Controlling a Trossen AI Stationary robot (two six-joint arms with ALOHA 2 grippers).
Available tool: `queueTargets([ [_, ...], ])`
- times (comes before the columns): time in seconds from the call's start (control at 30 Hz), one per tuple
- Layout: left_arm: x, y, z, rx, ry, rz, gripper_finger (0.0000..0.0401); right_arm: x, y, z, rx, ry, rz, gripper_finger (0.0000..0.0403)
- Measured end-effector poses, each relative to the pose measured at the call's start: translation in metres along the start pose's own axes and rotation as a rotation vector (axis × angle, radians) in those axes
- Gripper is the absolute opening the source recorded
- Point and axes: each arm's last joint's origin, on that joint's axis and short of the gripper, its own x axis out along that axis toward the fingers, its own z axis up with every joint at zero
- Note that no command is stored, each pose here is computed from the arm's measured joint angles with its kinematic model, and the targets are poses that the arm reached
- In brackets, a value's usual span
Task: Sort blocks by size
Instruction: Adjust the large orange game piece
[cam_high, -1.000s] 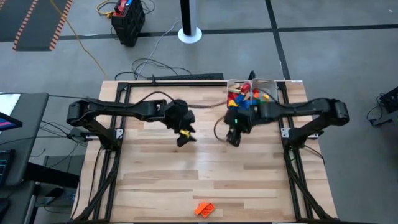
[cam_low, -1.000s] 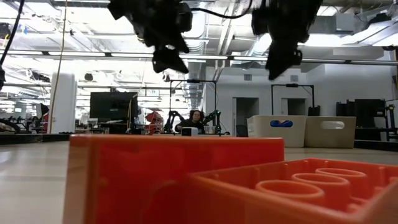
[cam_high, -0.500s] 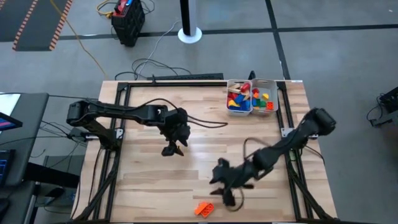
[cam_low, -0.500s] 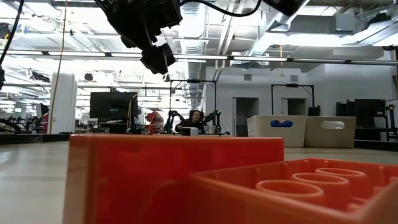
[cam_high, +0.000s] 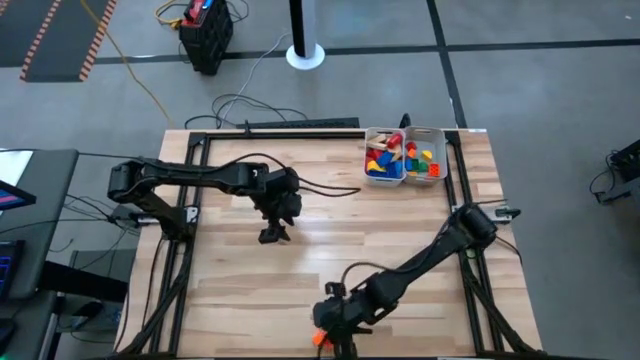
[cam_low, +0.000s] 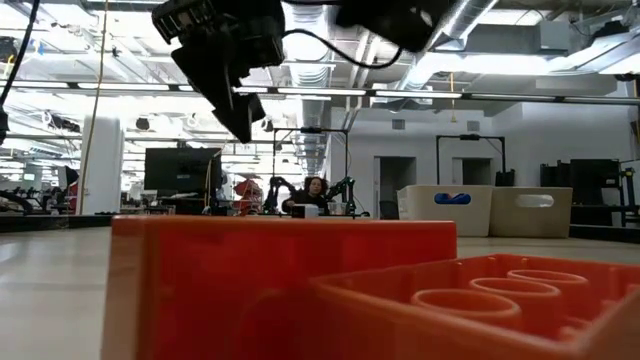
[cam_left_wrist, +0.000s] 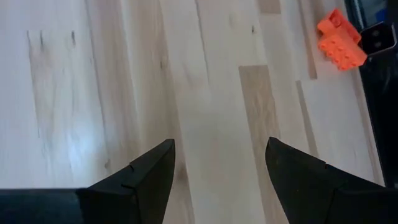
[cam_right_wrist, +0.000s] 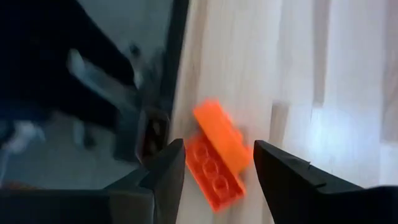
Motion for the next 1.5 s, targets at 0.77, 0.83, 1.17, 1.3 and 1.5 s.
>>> queueTargets([
  [0.77, -0.071, 0.004, -0.016, 0.013, -0.115, 0.188, 0.0242, 0.03, -0.001, -0.016, -0.283, 0.094, -0.053, 0.0185],
  [0.83, -0.08, 0.003, -0.018, 0.01, -0.139, 0.218, 0.0242, 0.039, -0.003, -0.019, -0.305, 0.102, -0.051, 0.0185],
  [1.17, -0.104, 0.001, -0.029, -0.022, -0.178, 0.259, 0.0242, 0.059, -0.01, -0.025, -0.366, 0.134, -0.057, 0.0184],
  [1.3, -0.107, 0.001, -0.03, -0.035, -0.177, 0.262, 0.0242, 0.063, -0.022, -0.03, -0.376, 0.207, -0.104, 0.0182],
  [1.5, -0.109, -0.001, -0.032, -0.034, -0.18, 0.264, 0.0242, 0.055, -0.056, -0.03, -0.346, 0.34, -0.296, 0.0159],
])
